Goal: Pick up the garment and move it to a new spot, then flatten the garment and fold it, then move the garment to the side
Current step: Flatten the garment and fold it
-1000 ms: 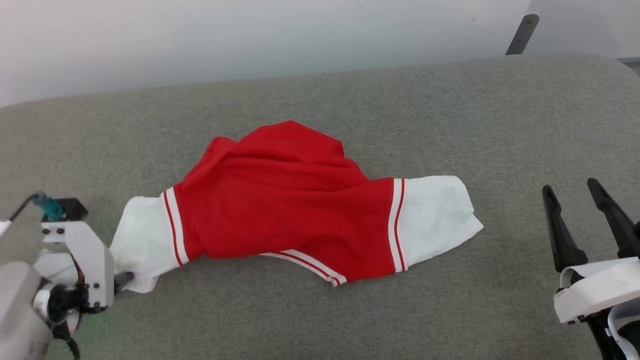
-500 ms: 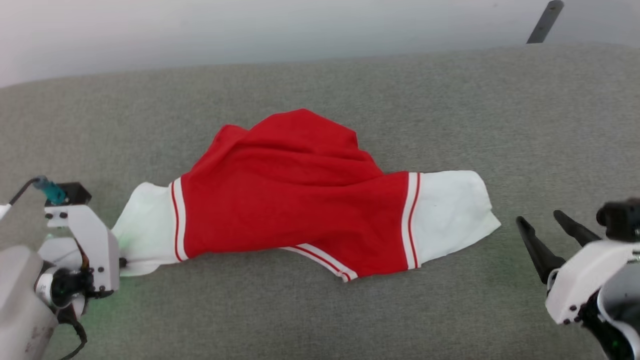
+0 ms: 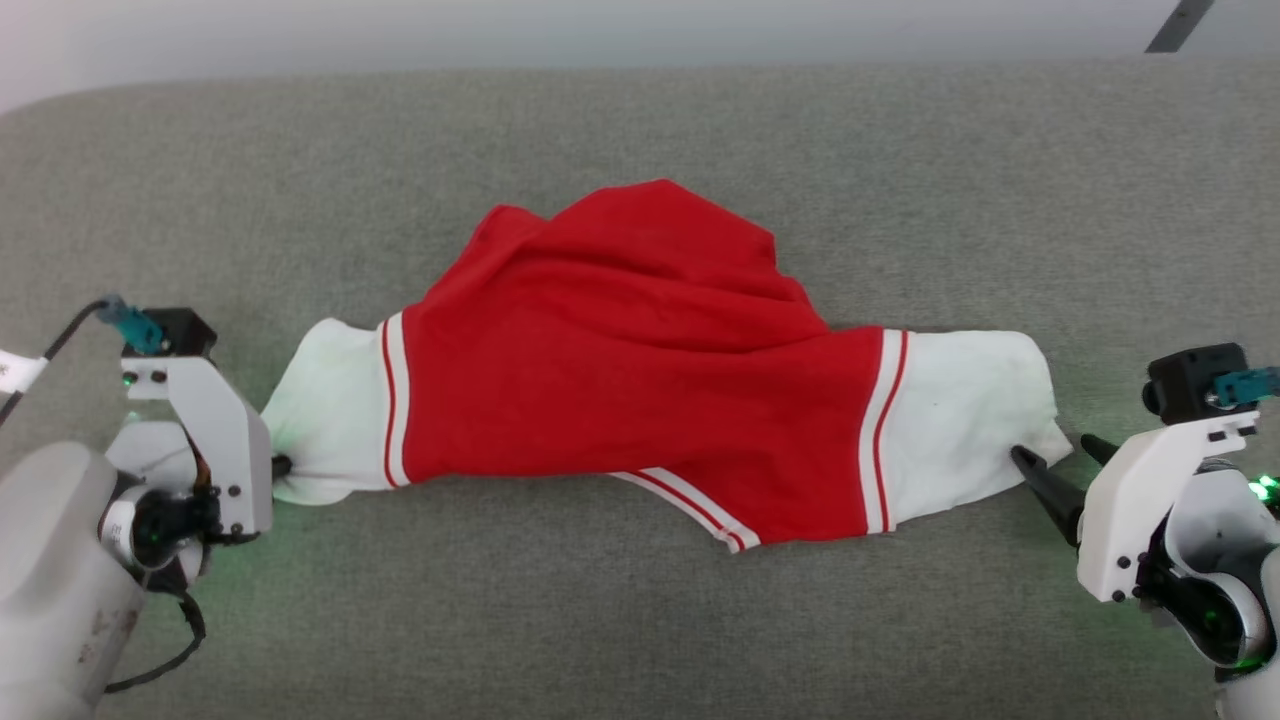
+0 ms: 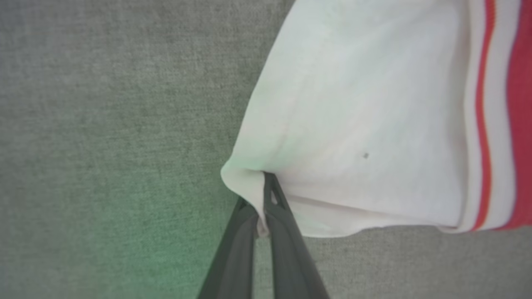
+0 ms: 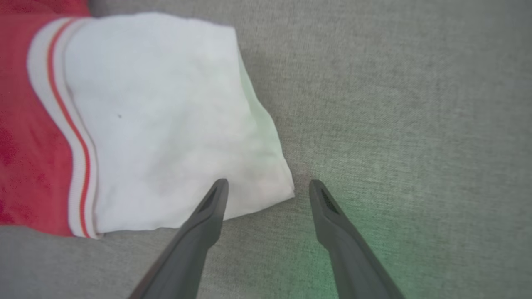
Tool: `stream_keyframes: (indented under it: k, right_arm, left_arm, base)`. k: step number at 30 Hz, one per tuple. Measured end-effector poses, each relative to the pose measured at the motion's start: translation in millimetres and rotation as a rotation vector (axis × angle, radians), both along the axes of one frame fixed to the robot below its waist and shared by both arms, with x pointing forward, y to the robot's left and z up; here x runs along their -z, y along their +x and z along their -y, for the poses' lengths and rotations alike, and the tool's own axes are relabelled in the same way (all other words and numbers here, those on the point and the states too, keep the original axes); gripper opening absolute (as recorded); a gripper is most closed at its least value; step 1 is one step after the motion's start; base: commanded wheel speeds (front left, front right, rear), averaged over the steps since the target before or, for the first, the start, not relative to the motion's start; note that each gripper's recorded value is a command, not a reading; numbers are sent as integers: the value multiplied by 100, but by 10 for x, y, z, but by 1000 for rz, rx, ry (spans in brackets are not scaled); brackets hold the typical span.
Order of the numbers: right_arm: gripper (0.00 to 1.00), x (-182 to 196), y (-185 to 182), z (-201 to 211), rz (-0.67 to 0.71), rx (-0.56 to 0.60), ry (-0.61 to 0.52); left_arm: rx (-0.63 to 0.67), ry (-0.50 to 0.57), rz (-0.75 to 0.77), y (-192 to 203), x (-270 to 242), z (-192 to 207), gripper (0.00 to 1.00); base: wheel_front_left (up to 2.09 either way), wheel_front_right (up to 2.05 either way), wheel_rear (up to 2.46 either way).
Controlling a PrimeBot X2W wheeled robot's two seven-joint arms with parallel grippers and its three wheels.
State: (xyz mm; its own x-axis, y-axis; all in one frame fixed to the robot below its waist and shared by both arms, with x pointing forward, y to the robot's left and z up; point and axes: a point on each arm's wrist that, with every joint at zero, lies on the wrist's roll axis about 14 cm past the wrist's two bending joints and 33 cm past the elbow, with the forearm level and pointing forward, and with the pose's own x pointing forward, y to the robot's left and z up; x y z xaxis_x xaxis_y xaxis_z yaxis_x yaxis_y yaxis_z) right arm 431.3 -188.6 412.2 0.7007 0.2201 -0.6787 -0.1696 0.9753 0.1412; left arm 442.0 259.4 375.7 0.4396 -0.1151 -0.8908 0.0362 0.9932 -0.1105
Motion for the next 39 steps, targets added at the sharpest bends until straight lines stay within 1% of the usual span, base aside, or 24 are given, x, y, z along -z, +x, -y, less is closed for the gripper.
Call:
stream_keyframes:
  k: [3, 8, 9, 10, 14, 19, 23, 27, 31, 35, 39]
  right_arm:
    - [100, 159, 7, -38, -61, -19, -8]
    - [100, 296, 84, -99, -128, -50, -16]
    - [36, 320, 92, -104, -143, -59, -24]
    - [0, 342, 96, -117, -155, -66, -27]
    - [0, 345, 139, -136, -190, -86, -31]
    - [0, 213, 176, -235, -196, -82, 53]
    - [0, 7, 236, -330, -166, -72, 135]
    - [0, -457, 447, -327, -56, -64, 181]
    - [0, -920, 602, -338, 50, -66, 206]
    - [0, -1400, 717, -399, 154, -89, 207]
    - [0, -1968, 840, -441, 309, -89, 220]
  left_arm:
    - [-4, -2, 3, 19, 13, -12, 0]
    - [-12, -7, -6, 16, 55, -22, 0]
    - [-14, -7, -8, 12, 64, -24, 0]
    - [-16, -7, -10, 11, 72, -30, 0]
    - [-17, -7, -13, 17, 73, -40, 0]
    - [-21, -2, -18, 31, -5, -50, 0]
    - [-6, 8, -17, 47, -152, -28, 0]
    - [36, 26, 29, 136, -454, 20, 0]
    - [80, 41, 135, 296, -906, 93, 0]
    - [110, 57, 228, 378, -1319, 141, 0]
    - [122, 65, 354, 474, -1805, 188, 0]
  base:
    - [0, 0, 0]
    - [0, 0, 0]
    - [0, 0, 0]
    - [0, 0, 0]
    - [0, 0, 0]
    - [0, 0, 0]
    - [0, 0, 0]
    - [0, 0, 0]
    - [0, 0, 0]
    - [0, 0, 0]
    - [0, 0, 0]
